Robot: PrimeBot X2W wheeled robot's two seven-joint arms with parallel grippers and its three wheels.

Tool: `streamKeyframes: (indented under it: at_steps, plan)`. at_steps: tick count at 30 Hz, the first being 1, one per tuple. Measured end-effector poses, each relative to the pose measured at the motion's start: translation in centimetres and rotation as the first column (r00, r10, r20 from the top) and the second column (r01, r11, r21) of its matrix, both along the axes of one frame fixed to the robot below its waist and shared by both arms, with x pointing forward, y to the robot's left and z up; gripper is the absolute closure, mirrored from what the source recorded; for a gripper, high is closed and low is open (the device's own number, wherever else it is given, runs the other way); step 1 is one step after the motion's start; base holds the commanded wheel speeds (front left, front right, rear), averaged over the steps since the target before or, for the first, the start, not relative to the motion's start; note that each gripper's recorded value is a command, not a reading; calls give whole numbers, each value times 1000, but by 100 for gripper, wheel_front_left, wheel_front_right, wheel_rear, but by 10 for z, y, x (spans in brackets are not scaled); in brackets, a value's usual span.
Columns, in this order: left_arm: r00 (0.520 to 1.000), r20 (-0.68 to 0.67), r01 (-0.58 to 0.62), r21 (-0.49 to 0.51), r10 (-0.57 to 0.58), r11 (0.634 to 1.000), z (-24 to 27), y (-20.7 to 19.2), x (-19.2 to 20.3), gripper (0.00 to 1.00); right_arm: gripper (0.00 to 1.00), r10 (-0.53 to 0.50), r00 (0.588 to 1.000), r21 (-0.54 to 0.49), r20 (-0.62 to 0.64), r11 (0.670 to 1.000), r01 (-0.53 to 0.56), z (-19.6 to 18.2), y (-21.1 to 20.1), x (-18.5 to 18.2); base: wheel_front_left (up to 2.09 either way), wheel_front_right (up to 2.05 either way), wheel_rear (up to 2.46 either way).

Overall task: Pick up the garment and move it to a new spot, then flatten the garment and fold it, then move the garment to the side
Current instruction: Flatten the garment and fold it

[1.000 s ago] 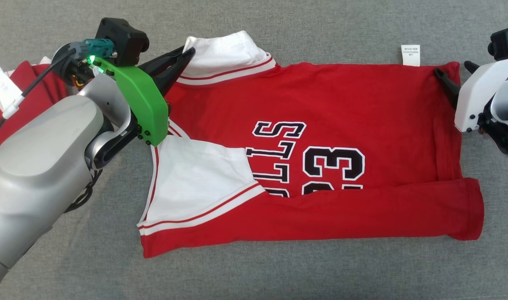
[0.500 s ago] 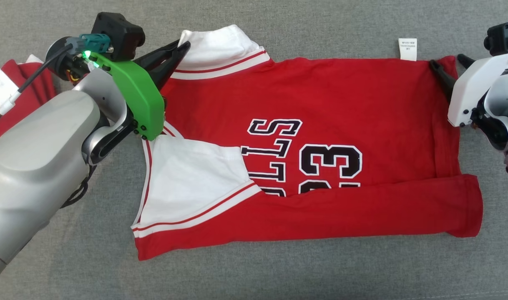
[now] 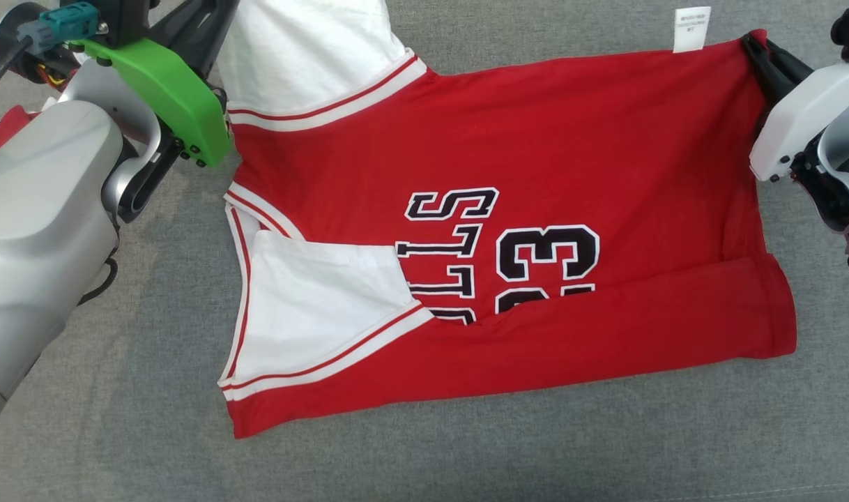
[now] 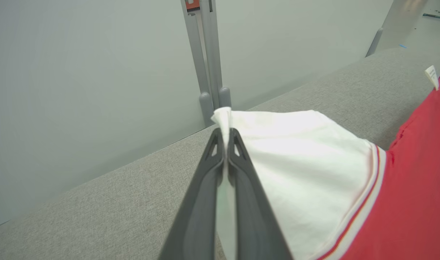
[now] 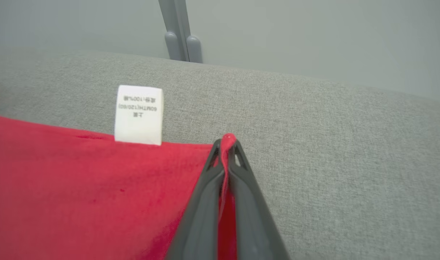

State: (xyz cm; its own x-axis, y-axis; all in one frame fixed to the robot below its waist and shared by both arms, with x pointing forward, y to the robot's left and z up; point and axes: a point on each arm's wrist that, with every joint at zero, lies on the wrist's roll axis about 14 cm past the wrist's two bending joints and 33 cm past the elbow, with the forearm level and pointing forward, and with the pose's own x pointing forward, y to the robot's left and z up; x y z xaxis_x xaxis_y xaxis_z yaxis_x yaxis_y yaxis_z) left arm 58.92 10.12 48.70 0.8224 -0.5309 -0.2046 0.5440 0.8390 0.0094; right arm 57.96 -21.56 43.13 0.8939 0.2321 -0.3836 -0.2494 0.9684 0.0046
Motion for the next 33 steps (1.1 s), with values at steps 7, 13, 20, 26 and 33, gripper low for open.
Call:
streamKeyframes:
  at_steps: [7, 13, 20, 26, 33]
  plan:
    - [999, 50, -13, -9, 13, 1000, 11, -1, 2, 100, 100, 24, 996, -12, 83, 1000, -23, 10, 3, -5, 0, 0, 0]
    - [999, 51, 4, 15, -5, 1000, 9, 2, -15, 100, 100, 29, 993, -1, 117, 1000, -29, 19, 1, -17, 0, 0, 0]
    - [998, 52, 43, 18, -44, 999, 12, 5, -49, 100, 100, 43, 990, 26, 133, 999, -47, 25, 5, -41, 0, 0, 0]
    - [996, 58, 67, 40, -69, 997, 18, 13, -77, 100, 100, 68, 989, 4, 132, 998, -69, 28, 3, -61, 0, 0, 0]
    - [993, -12, 116, 80, -116, 990, 12, 15, -122, 100, 100, 98, 989, 30, 111, 994, -102, 26, 8, -90, 0, 0, 0]
